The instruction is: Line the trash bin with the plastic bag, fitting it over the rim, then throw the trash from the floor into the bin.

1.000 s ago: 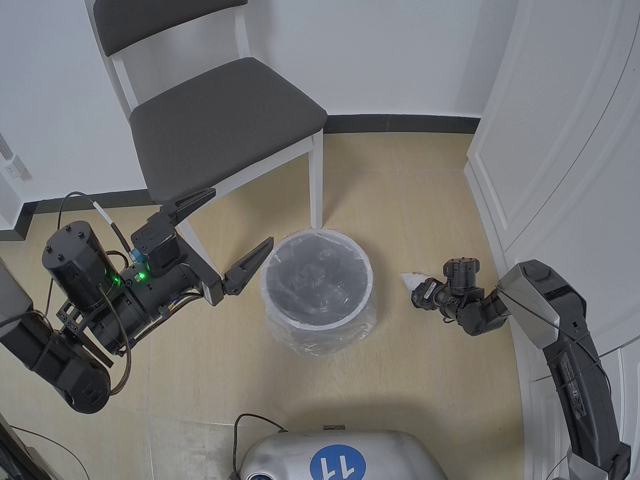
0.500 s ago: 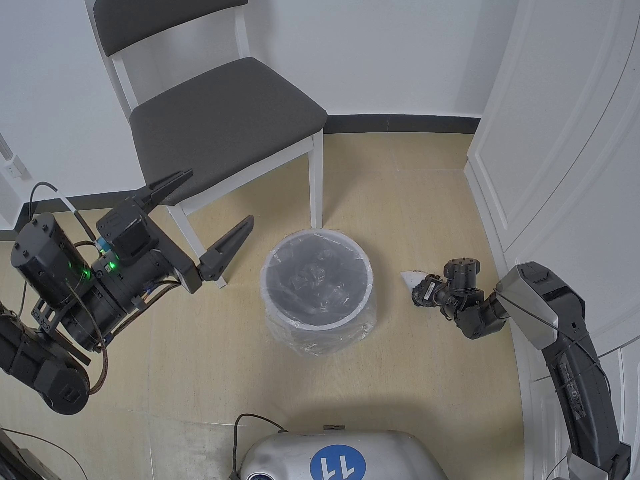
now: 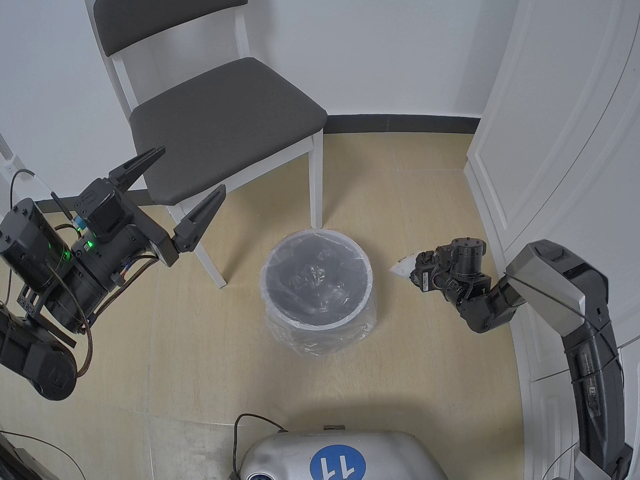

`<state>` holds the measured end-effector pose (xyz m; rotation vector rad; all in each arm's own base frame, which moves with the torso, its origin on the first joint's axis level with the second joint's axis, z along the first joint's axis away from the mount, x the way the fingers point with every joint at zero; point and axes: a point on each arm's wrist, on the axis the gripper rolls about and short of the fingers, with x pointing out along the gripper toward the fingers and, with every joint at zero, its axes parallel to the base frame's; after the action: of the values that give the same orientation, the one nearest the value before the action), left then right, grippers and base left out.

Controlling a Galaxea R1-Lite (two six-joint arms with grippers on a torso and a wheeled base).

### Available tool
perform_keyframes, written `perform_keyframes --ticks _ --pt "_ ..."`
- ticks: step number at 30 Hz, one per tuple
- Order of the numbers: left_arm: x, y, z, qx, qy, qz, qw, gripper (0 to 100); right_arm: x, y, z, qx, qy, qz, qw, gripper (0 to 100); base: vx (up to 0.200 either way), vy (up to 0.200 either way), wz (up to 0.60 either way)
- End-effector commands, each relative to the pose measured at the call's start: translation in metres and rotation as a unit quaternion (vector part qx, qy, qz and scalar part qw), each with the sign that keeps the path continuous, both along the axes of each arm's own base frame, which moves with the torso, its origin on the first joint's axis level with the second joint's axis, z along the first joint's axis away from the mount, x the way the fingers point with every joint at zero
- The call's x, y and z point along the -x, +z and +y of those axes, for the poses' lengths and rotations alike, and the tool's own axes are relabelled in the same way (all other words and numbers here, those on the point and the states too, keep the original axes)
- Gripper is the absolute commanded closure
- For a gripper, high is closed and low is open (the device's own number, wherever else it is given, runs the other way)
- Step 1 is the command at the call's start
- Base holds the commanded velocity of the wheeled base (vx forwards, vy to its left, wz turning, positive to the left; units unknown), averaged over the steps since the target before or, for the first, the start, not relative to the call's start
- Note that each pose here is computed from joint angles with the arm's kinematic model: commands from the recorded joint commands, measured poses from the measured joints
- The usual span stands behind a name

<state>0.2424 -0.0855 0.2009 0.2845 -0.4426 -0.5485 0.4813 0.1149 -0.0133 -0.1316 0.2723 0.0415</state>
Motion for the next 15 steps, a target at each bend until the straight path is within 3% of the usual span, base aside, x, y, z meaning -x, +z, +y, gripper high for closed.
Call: perform_keyframes --ticks 1,2,3,5,6,10,15 --pt "-0.009 0.002 0.006 0.002 0.016 -0.005 0.9999 0 0.018 0.051 -0.001 0.035 0.018 -0.037 0.9985 100 0.0 0.0 0.0" --pt "-0.011 0.0 0.006 0.0 0.018 -0.002 0.9998 0 0.026 0.068 -0.004 0.078 0.033 -0.047 0.9953 100 0.0 0.0 0.0" --pt "-0.012 -0.001 0.006 -0.001 0.019 0.0 0.9998 0 0.029 0.075 -0.004 0.094 0.044 -0.051 0.9933 100 0.0 0.0 0.0" --pt "-0.012 -0.002 0.006 -0.002 0.019 0.0 0.9998 0 0.031 0.078 -0.005 0.098 0.048 -0.053 0.9926 100 0.0 0.0 0.0" --pt "-0.011 -0.003 0.007 -0.005 0.02 0.001 0.9998 0 0.039 0.098 -0.006 0.129 0.076 -0.071 0.9863 100 0.0 0.0 0.0" --pt "-0.01 -0.001 0.012 -0.011 0.032 -0.007 0.9994 0 0.047 0.121 -0.004 0.167 0.091 -0.096 0.9771 100 0.0 0.0 0.0" --pt "-0.016 0.0 0.023 -0.016 0.058 -0.013 0.9981 0 0.056 0.141 0.006 0.247 0.117 -0.13 0.953 100 0.0 0.0 0.0"
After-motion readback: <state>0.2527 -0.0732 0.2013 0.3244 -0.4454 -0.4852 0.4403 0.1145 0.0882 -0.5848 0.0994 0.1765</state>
